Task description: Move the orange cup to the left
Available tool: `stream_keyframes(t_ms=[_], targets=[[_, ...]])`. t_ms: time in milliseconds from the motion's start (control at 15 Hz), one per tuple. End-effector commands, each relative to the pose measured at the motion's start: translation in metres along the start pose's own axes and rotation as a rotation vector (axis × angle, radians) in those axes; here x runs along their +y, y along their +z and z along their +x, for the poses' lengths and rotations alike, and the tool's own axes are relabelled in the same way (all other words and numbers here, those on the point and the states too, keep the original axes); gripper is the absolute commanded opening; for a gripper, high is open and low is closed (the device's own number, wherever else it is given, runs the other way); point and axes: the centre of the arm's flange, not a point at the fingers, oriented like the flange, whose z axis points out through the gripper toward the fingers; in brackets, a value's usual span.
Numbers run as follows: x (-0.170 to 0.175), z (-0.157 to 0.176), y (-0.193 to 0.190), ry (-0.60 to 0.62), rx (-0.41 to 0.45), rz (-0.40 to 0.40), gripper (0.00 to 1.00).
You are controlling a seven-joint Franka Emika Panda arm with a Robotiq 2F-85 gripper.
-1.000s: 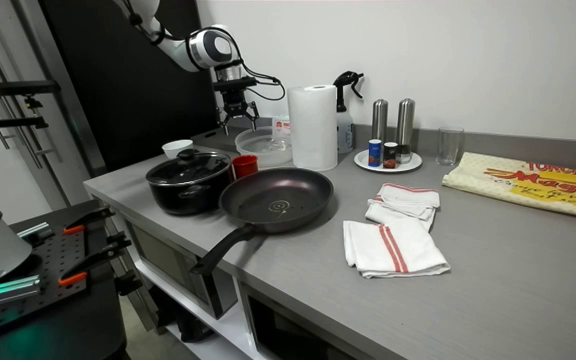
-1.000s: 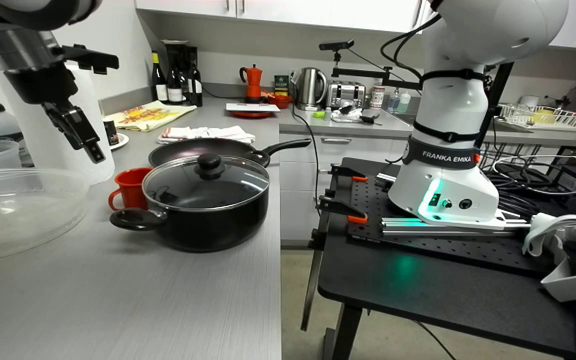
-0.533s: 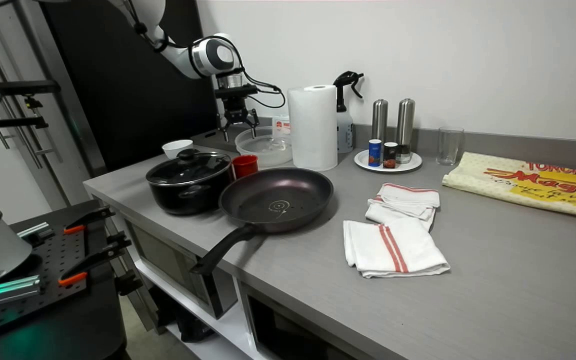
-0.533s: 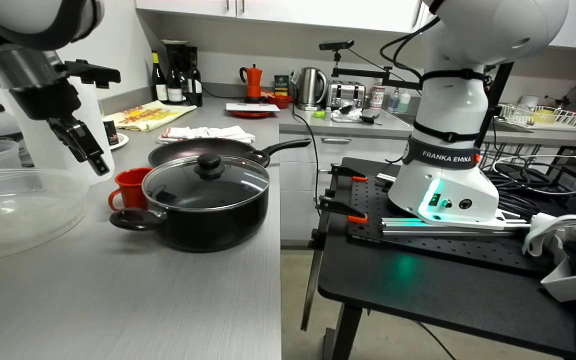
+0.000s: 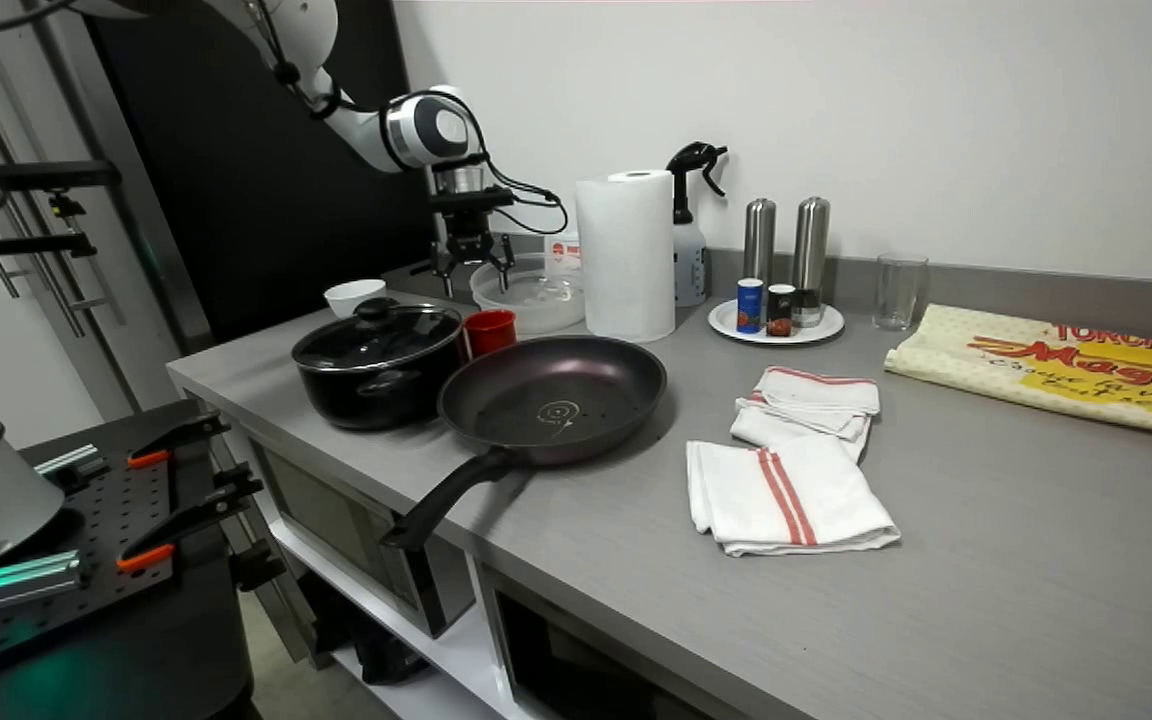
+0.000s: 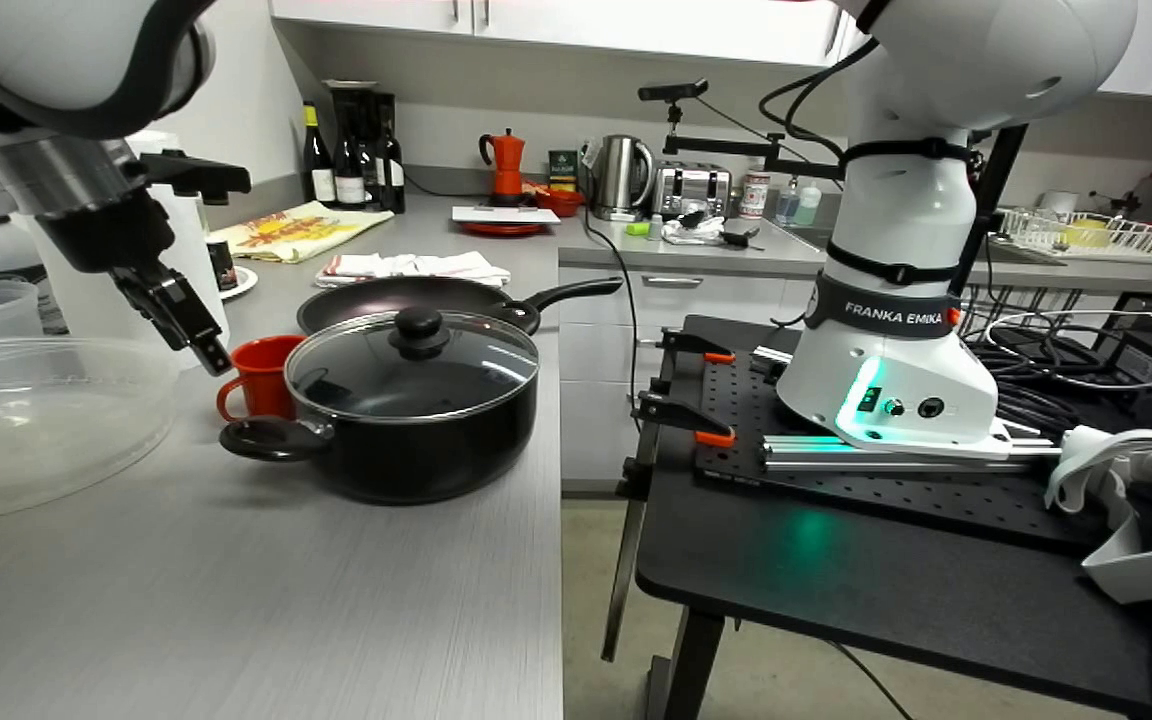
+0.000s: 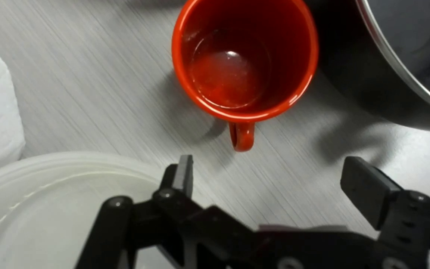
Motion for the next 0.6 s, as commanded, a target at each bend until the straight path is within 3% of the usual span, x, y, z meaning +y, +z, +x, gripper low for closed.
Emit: stream_keyframes(t_ms=[0, 533], targets=[[0.000, 0.004, 0.011, -0.011, -0.002, 0.020, 1.00], [-0.001, 0.005, 0.036, -0.009, -0.019, 0.050, 1.00]])
